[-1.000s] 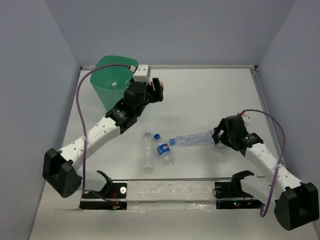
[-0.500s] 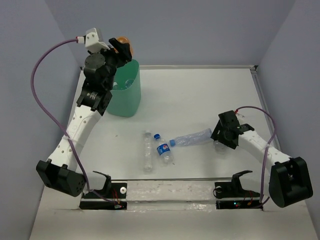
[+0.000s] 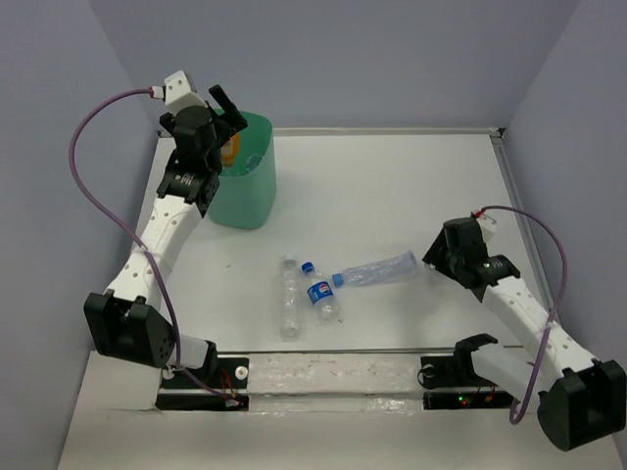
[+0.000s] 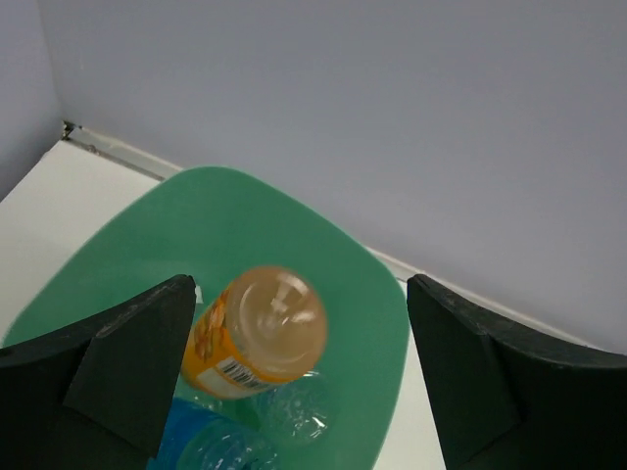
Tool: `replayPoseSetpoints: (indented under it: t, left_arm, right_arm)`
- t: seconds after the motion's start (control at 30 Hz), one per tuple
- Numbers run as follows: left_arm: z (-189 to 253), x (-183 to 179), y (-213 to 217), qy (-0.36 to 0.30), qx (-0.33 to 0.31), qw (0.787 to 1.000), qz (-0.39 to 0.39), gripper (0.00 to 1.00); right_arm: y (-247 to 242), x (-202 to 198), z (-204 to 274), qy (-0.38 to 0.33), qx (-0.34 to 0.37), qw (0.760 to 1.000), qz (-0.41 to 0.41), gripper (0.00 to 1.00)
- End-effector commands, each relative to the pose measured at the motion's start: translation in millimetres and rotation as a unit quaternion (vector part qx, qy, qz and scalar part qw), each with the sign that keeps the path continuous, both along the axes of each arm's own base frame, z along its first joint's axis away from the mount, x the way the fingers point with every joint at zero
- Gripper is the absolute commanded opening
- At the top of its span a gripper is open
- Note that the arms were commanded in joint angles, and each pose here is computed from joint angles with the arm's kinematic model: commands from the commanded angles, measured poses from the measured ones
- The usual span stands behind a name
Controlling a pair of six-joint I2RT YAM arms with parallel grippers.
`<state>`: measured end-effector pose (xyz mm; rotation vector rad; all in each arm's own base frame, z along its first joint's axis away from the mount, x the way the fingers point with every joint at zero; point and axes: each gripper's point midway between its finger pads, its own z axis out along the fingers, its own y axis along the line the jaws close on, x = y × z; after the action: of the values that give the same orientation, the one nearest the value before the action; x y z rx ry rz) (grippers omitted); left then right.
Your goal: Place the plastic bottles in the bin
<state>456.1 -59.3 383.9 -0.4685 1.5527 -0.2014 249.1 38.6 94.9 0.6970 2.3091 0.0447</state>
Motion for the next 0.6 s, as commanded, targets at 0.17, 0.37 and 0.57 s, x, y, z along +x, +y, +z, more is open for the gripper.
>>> replayPoseSetpoints:
  t: [0.17,0.37,0.57]
  left_arm:
    - [52.6,-22.2,-1.8,-0.061,-0.018,0.998,-0.023,0.99]
    - [86.3,-61.3,-20.6,-0.103,-0.036,0.989,-0.101,0.99]
    - [85.4,-139.8,-6.3,-0.132,-0.023,0.984,-0.116,0.99]
  right_arm:
    - [22.5,36.8,144.6,-0.227,0.073,0.97,0.043,0.49]
    - [124.9,70.7,224.9,-0.322,0.156,0.913,0.193,0.49]
    - [282.0,104.6,302.4,-0.388,0.174,0.825,0.373,0.49]
